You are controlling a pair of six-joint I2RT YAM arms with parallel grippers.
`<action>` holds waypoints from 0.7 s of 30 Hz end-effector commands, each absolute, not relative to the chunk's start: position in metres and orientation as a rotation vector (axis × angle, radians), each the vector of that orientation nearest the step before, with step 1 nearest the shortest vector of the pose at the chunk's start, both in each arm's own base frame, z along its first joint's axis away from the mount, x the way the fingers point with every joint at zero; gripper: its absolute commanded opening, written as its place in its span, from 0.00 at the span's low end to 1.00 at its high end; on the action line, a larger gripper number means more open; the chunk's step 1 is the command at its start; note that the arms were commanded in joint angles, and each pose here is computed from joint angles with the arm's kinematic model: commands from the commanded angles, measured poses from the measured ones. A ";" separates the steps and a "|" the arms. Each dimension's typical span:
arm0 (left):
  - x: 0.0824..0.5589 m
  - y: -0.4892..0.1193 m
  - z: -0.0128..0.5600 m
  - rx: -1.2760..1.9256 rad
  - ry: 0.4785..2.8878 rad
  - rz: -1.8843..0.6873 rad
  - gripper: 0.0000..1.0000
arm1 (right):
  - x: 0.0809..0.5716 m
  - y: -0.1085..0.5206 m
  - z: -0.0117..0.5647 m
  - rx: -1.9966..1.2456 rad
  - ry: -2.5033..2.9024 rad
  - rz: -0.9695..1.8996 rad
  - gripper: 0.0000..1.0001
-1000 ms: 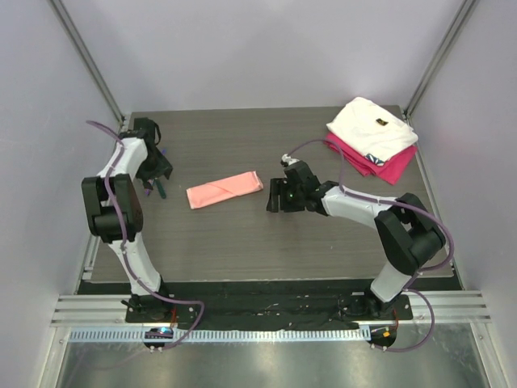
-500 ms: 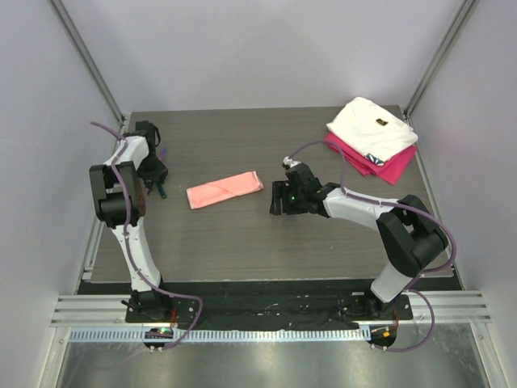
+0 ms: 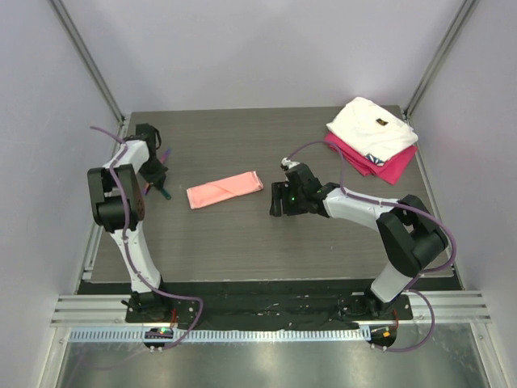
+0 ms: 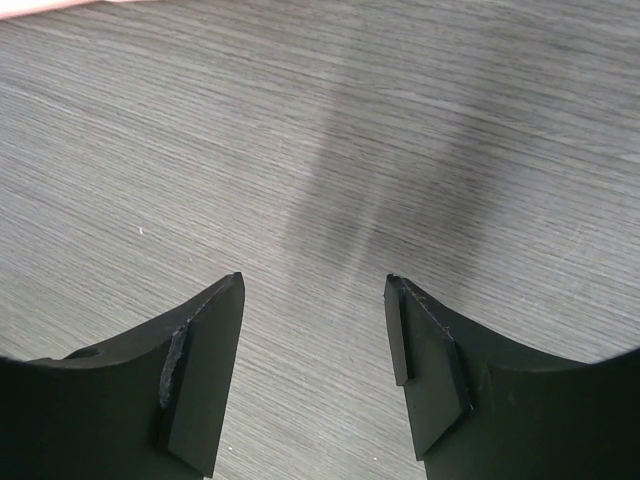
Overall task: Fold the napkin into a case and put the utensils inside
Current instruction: Pick up the spoon from the corner of the board, then pass from the left arm to the right
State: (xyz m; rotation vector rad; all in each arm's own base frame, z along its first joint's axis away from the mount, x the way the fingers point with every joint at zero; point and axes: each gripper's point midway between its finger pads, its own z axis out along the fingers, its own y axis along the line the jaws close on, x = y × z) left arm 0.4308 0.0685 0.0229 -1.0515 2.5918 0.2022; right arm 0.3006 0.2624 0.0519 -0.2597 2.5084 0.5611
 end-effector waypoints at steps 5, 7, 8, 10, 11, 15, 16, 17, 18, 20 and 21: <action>0.392 0.039 0.118 -1.033 2.445 0.037 0.00 | 0.298 0.276 0.083 -0.368 2.424 0.650 0.76; 0.376 0.019 0.149 -1.018 2.372 -0.052 0.00 | 0.290 0.296 0.096 -0.455 2.376 0.767 0.79; 0.364 0.006 0.141 -1.037 2.373 -0.102 0.00 | 0.289 0.307 0.106 -0.489 2.343 0.822 0.79; 0.350 -0.024 0.163 -0.985 2.335 -0.204 0.00 | 0.284 0.329 0.124 -0.522 2.277 0.960 0.79; 0.344 -0.033 0.165 -0.979 2.337 -0.228 0.00 | 0.273 0.345 0.136 -0.575 2.240 1.051 0.80; 0.319 -0.080 0.175 -0.955 2.331 -0.385 0.00 | 0.262 0.388 0.170 -0.663 2.106 1.181 0.80; 0.312 -0.092 0.182 -0.920 2.331 -0.420 0.00 | 0.257 0.396 0.175 -0.683 2.085 1.198 0.79; 0.308 -0.097 0.183 -0.914 2.337 -0.431 0.00 | 0.254 0.402 0.184 -0.686 2.060 1.229 0.79; 0.304 -0.100 0.183 -0.912 2.339 -0.438 0.00 | 0.248 0.412 0.193 -0.705 2.018 1.268 0.78; 0.295 -0.110 0.185 -0.916 2.325 -0.480 0.00 | 0.247 0.420 0.203 -0.689 1.991 1.308 0.76; 0.293 -0.113 0.187 -0.920 2.316 -0.500 0.00 | 0.245 0.425 0.206 -0.687 1.987 1.338 0.73</action>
